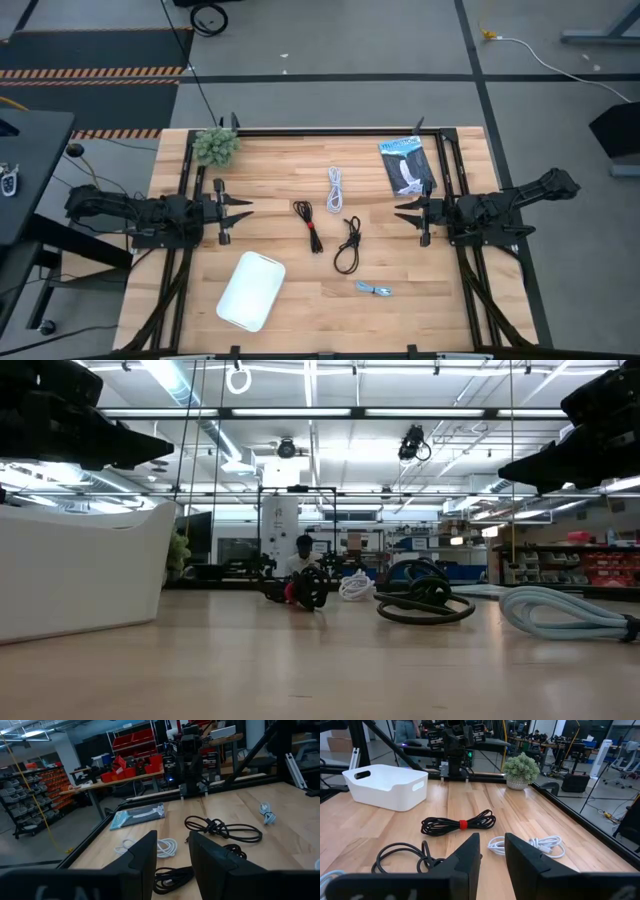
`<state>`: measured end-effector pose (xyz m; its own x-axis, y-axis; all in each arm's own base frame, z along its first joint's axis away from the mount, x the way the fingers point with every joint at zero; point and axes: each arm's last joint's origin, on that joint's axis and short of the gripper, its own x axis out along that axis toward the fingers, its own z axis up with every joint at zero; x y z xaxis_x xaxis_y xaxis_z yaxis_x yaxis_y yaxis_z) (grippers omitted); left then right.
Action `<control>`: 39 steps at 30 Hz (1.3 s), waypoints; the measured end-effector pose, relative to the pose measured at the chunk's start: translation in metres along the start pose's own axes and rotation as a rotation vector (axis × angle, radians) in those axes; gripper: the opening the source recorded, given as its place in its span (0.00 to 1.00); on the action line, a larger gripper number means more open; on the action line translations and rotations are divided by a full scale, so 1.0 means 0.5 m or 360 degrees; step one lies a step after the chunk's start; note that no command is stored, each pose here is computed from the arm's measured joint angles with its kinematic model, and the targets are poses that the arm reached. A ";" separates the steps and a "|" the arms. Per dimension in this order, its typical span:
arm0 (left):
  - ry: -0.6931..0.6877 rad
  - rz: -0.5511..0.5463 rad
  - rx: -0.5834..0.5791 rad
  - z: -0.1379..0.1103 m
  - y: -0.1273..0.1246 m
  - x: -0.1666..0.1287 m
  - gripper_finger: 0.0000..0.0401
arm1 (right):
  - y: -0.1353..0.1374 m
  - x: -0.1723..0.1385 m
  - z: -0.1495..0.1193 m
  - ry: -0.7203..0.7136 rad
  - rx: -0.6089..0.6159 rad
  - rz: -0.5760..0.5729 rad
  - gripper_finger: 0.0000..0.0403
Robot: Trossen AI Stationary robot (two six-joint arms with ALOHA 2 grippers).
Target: Pick and place USB-C Cables
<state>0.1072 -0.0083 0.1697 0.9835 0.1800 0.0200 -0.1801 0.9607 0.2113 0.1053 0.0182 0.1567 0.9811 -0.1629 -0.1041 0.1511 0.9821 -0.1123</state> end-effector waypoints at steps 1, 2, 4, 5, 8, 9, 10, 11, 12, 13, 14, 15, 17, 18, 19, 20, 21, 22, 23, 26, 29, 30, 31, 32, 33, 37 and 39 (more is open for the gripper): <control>0.0000 0.0000 0.0000 0.000 0.000 0.000 0.30 | 0.000 0.000 0.000 0.0000 0.0000 0.0000 0.24; 0.0000 0.0000 0.0000 0.000 0.000 0.000 0.30 | 0.000 0.000 0.000 0.0000 0.0000 0.0000 0.24; 0.0000 0.0000 -0.0001 0.000 0.000 0.000 0.30 | 0.000 0.000 0.000 0.0000 0.0000 0.0000 0.24; -0.0002 -0.0001 -0.0014 0.000 0.000 0.000 0.30 | 0.000 0.000 0.000 0.0000 0.0000 0.0000 0.24; -0.0035 -0.0038 -0.0236 0.004 -0.001 0.000 0.30 | 0.000 0.000 0.000 0.0000 0.0000 0.0000 0.24; -0.0050 -0.0056 -0.0357 0.006 -0.001 0.000 0.30 | 0.000 0.000 0.000 0.0000 0.0000 0.0000 0.24; -0.0058 -0.0069 -0.0485 0.007 -0.001 0.000 0.30 | 0.000 0.000 0.000 0.0000 0.0000 0.0000 0.24; -0.0062 -0.0073 -0.0598 0.008 -0.001 0.000 0.30 | 0.000 0.000 0.000 0.0000 0.0000 0.0000 0.24; -0.0063 -0.0066 -0.0689 0.008 -0.001 0.000 0.30 | 0.000 0.000 0.000 0.0001 0.0000 0.0000 0.24; -0.0063 -0.0054 -0.0752 0.008 0.000 0.000 0.30 | 0.000 0.000 0.000 0.0000 0.0000 0.0000 0.24; -0.0063 -0.0049 -0.0779 0.008 0.000 0.000 0.30 | 0.000 0.000 0.000 0.0000 0.0000 0.0000 0.24; -0.0063 -0.0050 -0.0779 0.008 0.000 0.000 0.30 | 0.000 0.000 0.000 0.0000 0.0000 0.0000 0.24; -0.0063 -0.0056 -0.0814 0.008 0.000 0.000 0.30 | 0.000 0.000 0.000 0.0000 0.0000 0.0000 0.24; -0.0065 -0.0057 -0.0841 0.009 0.000 0.000 0.30 | 0.000 0.000 0.000 0.0000 0.0000 0.0000 0.24; -0.0070 -0.0058 -0.0863 0.009 0.000 0.000 0.30 | 0.000 0.000 0.000 0.0001 0.0000 0.0000 0.24; -0.0078 -0.0060 -0.0879 0.010 0.000 0.000 0.30 | 0.000 0.000 0.000 0.0000 0.0000 0.0000 0.24; -0.0080 -0.0074 -0.0908 0.011 0.000 0.000 0.30 | 0.000 0.000 0.000 0.0000 0.0000 0.0000 0.24; -0.0072 -0.0098 -0.0924 0.010 -0.001 0.000 0.30 | 0.000 0.000 0.000 0.0000 0.0000 0.0000 0.24; -0.0052 -0.0126 -0.0944 0.009 -0.003 0.002 0.30 | 0.000 0.000 0.000 0.0000 0.0000 0.0000 0.24; 0.0052 -0.0173 -0.0958 0.001 -0.010 0.009 0.30 | 0.000 0.000 0.000 0.0000 0.0000 0.0000 0.24; 0.0188 -0.0171 -0.0916 0.001 -0.015 0.024 0.30 | 0.000 0.000 0.000 0.0000 0.0000 0.0000 0.24; 0.0222 -0.0169 -0.0890 0.005 -0.017 0.030 0.30 | 0.000 0.000 0.000 0.0000 0.0000 0.0000 0.24; 0.0257 -0.0167 -0.0854 0.008 -0.019 0.037 0.30 | 0.000 0.000 0.000 0.0000 0.0000 0.0000 0.24; 0.0293 -0.0165 -0.0826 0.012 -0.021 0.044 0.30 | 0.000 0.000 0.000 0.0000 0.0000 0.0000 0.24; 0.0334 -0.0164 -0.0803 0.014 -0.023 0.052 0.30 | 0.000 0.000 0.000 0.0000 0.0000 -0.0001 0.24; 0.0455 -0.0147 -0.0736 0.027 -0.030 0.086 0.30 | 0.000 0.000 0.000 0.0001 0.0000 0.0000 0.24; 0.0528 -0.0123 -0.0715 0.030 -0.032 0.104 0.30 | 0.000 0.000 0.000 0.0001 0.0000 0.0000 0.24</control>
<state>0.1617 -0.0175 0.1820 0.9486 0.0925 -0.3026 -0.1693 0.9563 -0.2384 0.1053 0.0182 0.1566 0.9811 -0.1631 -0.1045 0.1513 0.9821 -0.1125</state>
